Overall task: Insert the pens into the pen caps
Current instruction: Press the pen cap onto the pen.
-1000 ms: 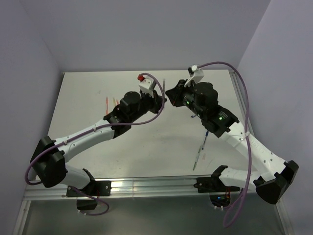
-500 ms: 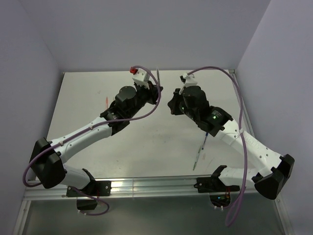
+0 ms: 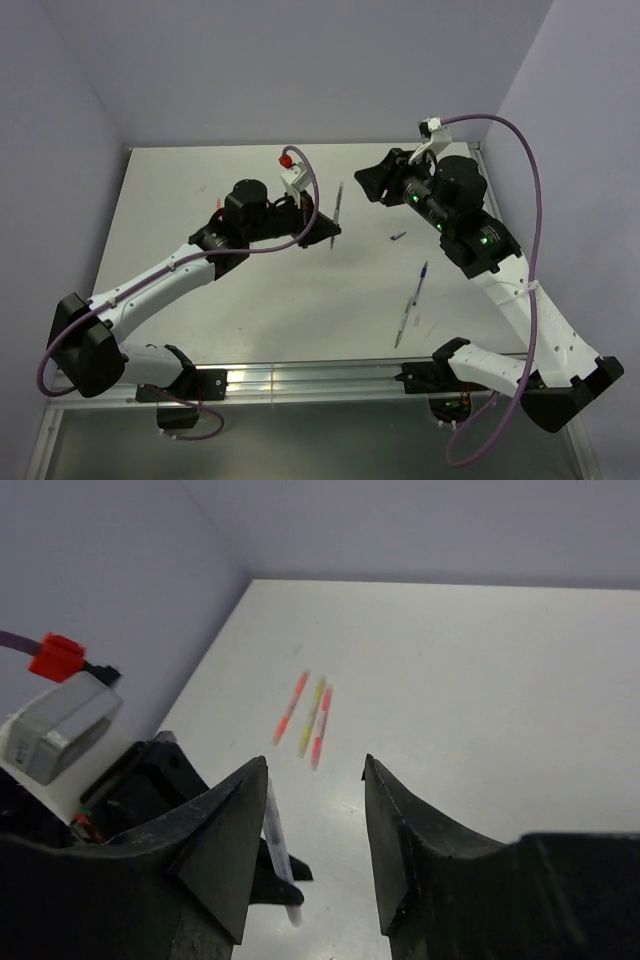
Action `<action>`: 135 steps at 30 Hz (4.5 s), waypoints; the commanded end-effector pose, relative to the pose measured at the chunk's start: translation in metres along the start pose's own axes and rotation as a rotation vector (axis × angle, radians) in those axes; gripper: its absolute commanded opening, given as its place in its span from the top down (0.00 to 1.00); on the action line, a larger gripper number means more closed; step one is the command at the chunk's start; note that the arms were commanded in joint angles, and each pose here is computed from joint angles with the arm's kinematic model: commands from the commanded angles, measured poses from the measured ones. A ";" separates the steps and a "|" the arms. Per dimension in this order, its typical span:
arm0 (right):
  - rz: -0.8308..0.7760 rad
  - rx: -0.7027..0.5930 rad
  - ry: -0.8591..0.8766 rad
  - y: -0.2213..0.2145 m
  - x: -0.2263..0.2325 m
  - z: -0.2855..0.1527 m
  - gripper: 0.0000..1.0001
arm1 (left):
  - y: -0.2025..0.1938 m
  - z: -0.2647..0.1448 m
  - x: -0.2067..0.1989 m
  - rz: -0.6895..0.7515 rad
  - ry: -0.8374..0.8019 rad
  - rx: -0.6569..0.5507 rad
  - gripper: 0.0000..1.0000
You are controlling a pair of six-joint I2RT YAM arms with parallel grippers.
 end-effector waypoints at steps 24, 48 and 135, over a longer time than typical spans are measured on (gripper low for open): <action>-0.046 0.082 0.258 -0.016 0.038 0.017 0.54 | 0.008 -0.004 -0.032 -0.009 -0.210 0.034 1.00; -0.085 0.112 0.178 -0.028 0.036 0.022 1.00 | 0.014 -0.008 -0.033 -0.016 -0.209 -0.001 1.00; -0.164 0.327 0.032 -0.095 0.068 0.041 1.00 | 0.119 -0.056 -0.076 0.143 -0.075 -0.518 1.00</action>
Point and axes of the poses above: each gripper's point midway between its finger pads, its own z axis out along the fingers, its own x axis along the line the jaws close on, y = z × x, the point moved 4 cm from there along -z, back along the fingers, and after that the axes turned 9 degrees about -z, right-handed, at the moved point
